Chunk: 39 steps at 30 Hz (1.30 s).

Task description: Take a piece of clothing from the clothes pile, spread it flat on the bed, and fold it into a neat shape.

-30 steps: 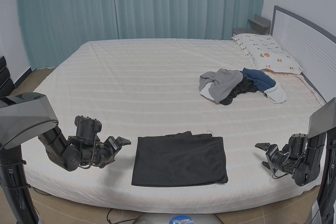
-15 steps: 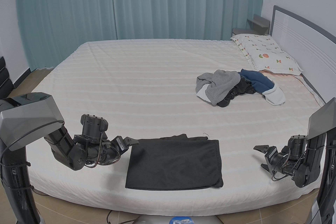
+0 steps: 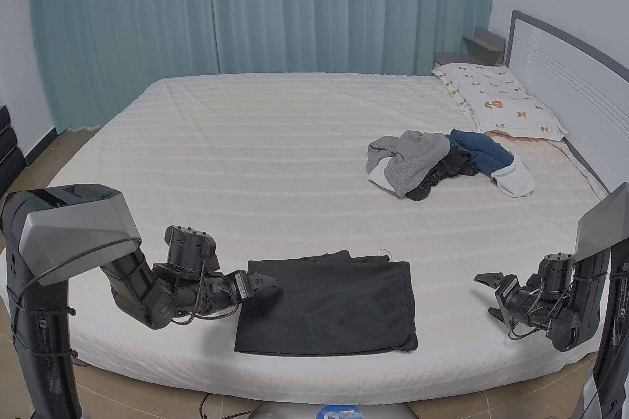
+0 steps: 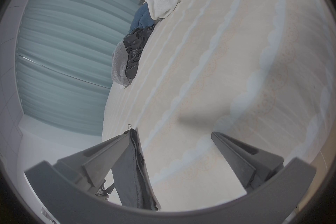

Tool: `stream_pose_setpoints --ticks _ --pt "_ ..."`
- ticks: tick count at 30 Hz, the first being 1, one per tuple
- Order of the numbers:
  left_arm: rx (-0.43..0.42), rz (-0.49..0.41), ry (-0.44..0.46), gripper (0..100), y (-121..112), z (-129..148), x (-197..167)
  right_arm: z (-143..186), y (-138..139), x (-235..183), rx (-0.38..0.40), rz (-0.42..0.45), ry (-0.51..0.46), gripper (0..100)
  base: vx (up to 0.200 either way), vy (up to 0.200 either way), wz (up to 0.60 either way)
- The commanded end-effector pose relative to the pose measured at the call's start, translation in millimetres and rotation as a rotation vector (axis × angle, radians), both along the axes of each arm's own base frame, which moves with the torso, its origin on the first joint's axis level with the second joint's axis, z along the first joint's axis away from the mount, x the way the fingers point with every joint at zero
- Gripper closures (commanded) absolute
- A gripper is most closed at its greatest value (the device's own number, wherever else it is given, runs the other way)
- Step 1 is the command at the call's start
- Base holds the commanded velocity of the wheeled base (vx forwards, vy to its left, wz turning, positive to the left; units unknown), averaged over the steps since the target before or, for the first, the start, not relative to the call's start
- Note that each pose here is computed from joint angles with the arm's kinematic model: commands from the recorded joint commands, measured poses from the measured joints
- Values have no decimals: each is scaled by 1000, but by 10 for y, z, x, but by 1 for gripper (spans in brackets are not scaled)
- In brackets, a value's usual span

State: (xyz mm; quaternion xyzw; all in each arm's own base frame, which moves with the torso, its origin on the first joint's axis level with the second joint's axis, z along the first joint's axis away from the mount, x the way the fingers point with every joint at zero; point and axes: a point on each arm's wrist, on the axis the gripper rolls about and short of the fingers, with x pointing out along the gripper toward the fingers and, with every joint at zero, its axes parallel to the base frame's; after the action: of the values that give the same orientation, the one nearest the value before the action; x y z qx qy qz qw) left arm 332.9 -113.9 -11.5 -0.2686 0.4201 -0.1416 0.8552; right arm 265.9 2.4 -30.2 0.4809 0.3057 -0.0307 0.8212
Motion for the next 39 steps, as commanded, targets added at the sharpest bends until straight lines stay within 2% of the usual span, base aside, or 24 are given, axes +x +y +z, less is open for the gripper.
stream_pose_setpoints --ticks 1,8,23,24,39 --pt "11 -8 1 0 -65 -115 0 6 0 2 0 0 -10 0 0 0 0" --pt "44 18 -7 0 -108 -174 8 2 0 2 -1 1 -9 0 0 0 0" --pt "23 36 1 0 -127 -162 13 2 0 2 -1 1 -9 0 0 0 0" --pt "21 37 1 100 -128 -159 17 2 0 2 -1 1 -9 0 0 0 0" --pt "3 67 26 100 -103 -149 -17 1 0 -2 -2 -1 -7 0 0 0 0"
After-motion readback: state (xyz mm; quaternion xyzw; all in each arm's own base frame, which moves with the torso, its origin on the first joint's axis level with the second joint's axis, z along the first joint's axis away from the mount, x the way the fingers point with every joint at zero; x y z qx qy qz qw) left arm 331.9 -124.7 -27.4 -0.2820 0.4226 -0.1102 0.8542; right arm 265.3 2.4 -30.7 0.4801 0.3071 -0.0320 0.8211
